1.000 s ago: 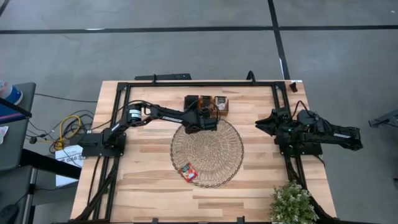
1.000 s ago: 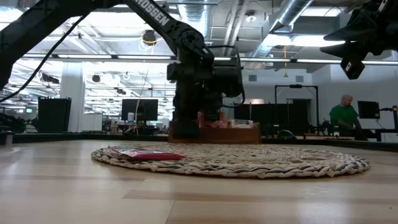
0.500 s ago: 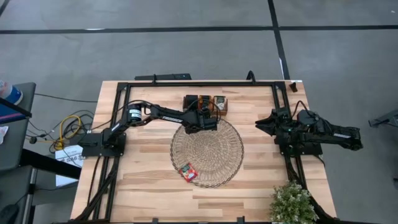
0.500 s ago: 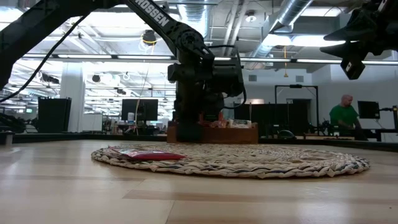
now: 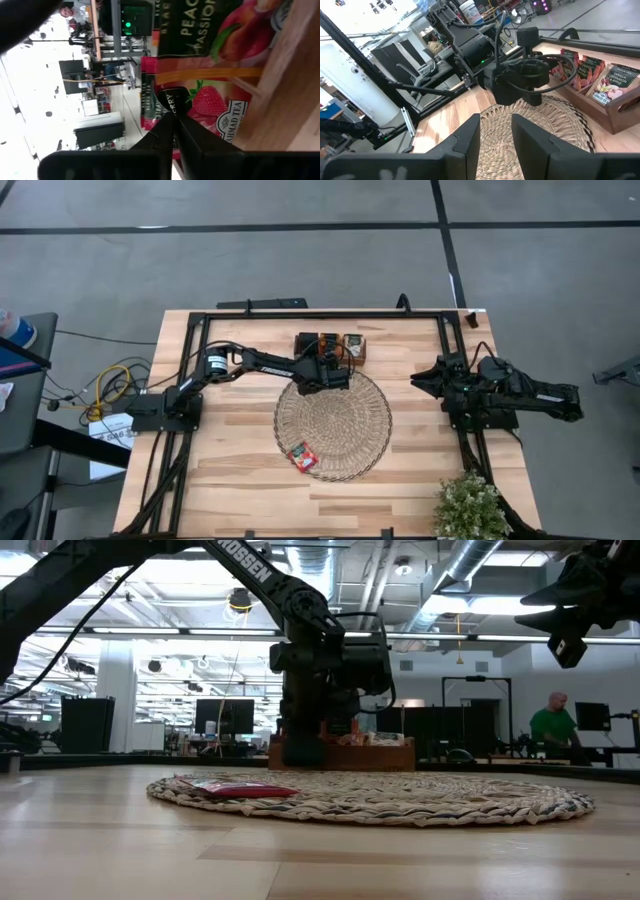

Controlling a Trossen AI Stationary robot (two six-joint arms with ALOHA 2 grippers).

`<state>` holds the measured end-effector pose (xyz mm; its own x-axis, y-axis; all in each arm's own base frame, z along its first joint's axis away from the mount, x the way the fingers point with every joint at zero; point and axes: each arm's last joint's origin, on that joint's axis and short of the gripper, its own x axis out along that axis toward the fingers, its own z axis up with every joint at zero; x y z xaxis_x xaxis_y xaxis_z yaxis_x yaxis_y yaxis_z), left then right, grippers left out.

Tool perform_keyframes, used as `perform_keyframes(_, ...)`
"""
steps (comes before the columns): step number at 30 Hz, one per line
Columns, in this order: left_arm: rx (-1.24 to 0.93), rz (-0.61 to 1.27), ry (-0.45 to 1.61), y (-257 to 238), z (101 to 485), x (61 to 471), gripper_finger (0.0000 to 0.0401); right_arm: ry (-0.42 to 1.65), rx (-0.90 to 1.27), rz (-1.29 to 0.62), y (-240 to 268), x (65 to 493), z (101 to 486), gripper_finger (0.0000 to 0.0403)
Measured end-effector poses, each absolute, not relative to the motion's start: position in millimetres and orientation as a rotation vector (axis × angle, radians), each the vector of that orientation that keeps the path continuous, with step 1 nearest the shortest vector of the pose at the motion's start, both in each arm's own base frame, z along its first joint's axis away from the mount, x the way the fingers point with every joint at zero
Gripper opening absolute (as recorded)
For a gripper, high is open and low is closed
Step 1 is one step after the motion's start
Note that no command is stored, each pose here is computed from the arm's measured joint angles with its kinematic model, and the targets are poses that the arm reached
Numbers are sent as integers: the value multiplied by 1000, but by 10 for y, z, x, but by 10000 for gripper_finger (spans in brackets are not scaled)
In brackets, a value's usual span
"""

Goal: Pick & Place Tea
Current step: Put the right red tea bag into the left slot of the wooden organizer, then put the red tea bag into the left slot of the wooden organizer

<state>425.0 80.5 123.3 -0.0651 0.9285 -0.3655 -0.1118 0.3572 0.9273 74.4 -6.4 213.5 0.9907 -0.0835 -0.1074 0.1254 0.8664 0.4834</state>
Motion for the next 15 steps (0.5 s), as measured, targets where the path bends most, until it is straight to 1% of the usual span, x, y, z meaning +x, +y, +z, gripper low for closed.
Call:
perform_keyframes(6,812,1028,1351,804,1230,4250,51,83,528,-111,-64,744,2135,103)
perform_keyframes(12,819,1024,1358,804,1230,4248,117,83,528,-111,-64,744,2135,103)
perform_keyframes(15,894,1009,1390,790,1240,4247,149,83,528,-111,-64,744,2135,103)
